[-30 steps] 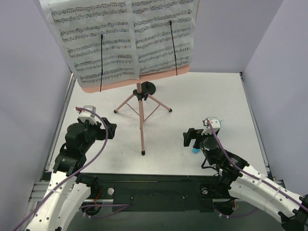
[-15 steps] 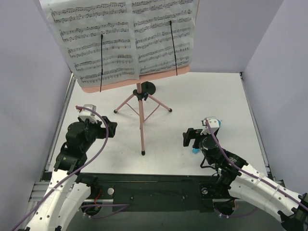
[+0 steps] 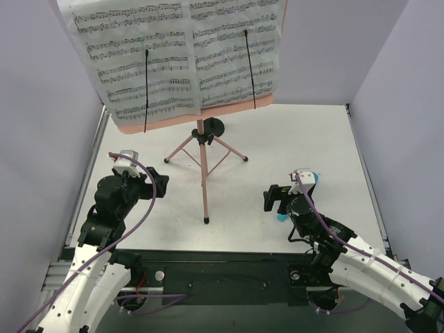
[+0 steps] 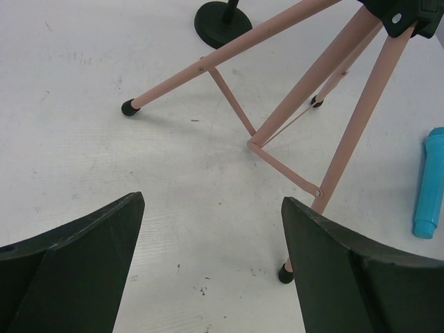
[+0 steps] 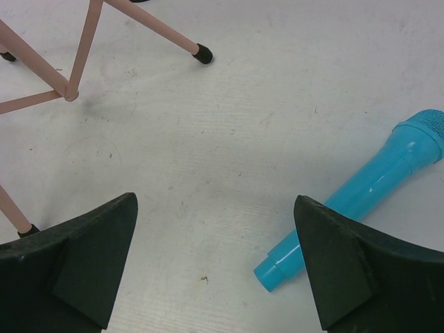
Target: Set up the instrument practice props
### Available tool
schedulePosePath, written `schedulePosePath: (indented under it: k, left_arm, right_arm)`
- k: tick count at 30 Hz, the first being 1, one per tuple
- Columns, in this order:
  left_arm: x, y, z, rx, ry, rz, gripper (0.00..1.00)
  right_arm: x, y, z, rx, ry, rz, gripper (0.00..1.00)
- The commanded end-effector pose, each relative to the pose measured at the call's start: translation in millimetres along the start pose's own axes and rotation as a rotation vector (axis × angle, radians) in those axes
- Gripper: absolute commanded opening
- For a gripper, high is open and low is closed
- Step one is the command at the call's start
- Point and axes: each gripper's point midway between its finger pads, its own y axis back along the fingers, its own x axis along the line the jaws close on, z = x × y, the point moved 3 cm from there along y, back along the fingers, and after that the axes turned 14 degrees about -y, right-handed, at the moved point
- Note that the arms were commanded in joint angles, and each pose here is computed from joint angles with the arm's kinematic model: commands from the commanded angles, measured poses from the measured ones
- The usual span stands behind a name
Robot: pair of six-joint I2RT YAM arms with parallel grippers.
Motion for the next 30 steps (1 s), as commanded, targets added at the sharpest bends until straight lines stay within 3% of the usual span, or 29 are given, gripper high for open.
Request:
schedulePosePath:
  k: [1, 30]
  left_arm:
    - [1.1, -2.7, 15.0, -0.068, 0.014, 0.008, 0.91]
    - [2.8, -2.7, 17.3, -0.068, 0.017, 0.02, 0.91]
  right_arm:
    - [-0.5, -2.6, 2.9, -0.02, -0.006, -0.014, 0.89]
    - [-0.4, -5.1, -3.8, 0.004, 0.005, -0.013, 0.89]
